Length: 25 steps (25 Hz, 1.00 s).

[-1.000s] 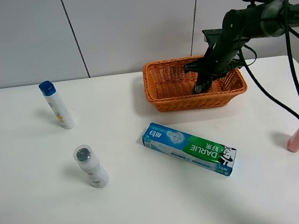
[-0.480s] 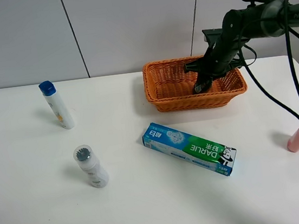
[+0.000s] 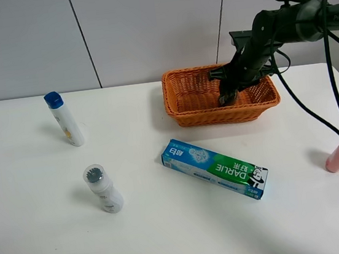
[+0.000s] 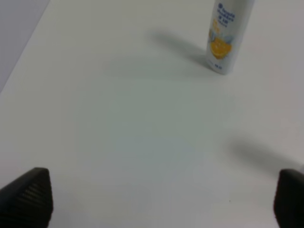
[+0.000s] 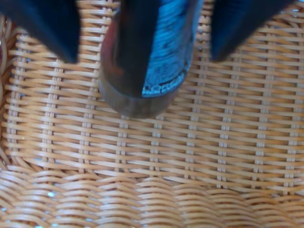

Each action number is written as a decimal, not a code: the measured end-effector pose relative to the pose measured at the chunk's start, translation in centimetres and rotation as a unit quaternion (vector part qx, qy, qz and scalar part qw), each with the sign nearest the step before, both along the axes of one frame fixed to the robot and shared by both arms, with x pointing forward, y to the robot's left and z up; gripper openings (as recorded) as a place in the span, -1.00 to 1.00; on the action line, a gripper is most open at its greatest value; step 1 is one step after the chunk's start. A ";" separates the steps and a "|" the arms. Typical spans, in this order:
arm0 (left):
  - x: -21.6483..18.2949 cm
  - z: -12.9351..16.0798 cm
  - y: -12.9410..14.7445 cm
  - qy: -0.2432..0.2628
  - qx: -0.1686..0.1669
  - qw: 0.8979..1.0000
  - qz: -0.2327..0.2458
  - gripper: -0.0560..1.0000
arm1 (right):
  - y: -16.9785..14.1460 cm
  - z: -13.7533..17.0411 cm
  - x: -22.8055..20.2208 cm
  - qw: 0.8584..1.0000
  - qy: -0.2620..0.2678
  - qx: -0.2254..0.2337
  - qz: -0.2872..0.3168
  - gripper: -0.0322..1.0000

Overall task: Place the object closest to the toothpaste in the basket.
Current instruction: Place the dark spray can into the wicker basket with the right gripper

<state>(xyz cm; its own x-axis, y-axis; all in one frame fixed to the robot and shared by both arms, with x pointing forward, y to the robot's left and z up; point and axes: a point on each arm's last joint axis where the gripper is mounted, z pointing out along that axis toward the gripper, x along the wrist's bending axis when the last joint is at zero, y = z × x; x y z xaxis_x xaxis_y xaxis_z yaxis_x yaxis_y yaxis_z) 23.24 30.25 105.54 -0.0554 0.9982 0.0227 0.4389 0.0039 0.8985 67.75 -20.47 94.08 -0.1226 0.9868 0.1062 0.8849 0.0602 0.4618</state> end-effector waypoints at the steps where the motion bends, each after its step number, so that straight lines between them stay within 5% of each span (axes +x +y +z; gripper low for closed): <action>1: 0.0 0.0 0.0 0.000 0.000 1.000 0.000 0.88 | 0.0 0.0 0.0 1.000 -0.001 0.000 0.000 0.39; 9: 0.0 0.0 0.0 0.000 0.000 1.000 0.000 0.88 | 0.0 0.1 0.1 1.000 -0.009 0.001 0.000 0.95; 25: 0.0 0.0 0.0 0.000 0.000 1.000 0.000 0.88 | 0.0 0.7 0.1 1.000 -0.018 0.003 -0.001 0.98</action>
<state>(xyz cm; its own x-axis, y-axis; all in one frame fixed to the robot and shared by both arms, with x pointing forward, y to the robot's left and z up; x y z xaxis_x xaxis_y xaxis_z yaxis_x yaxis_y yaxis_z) 23.24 30.25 105.54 -0.0554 0.9982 0.0227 0.4389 0.0039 0.8985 67.89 -20.46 94.77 -0.1241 0.9864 0.1078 0.8681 0.0554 0.4933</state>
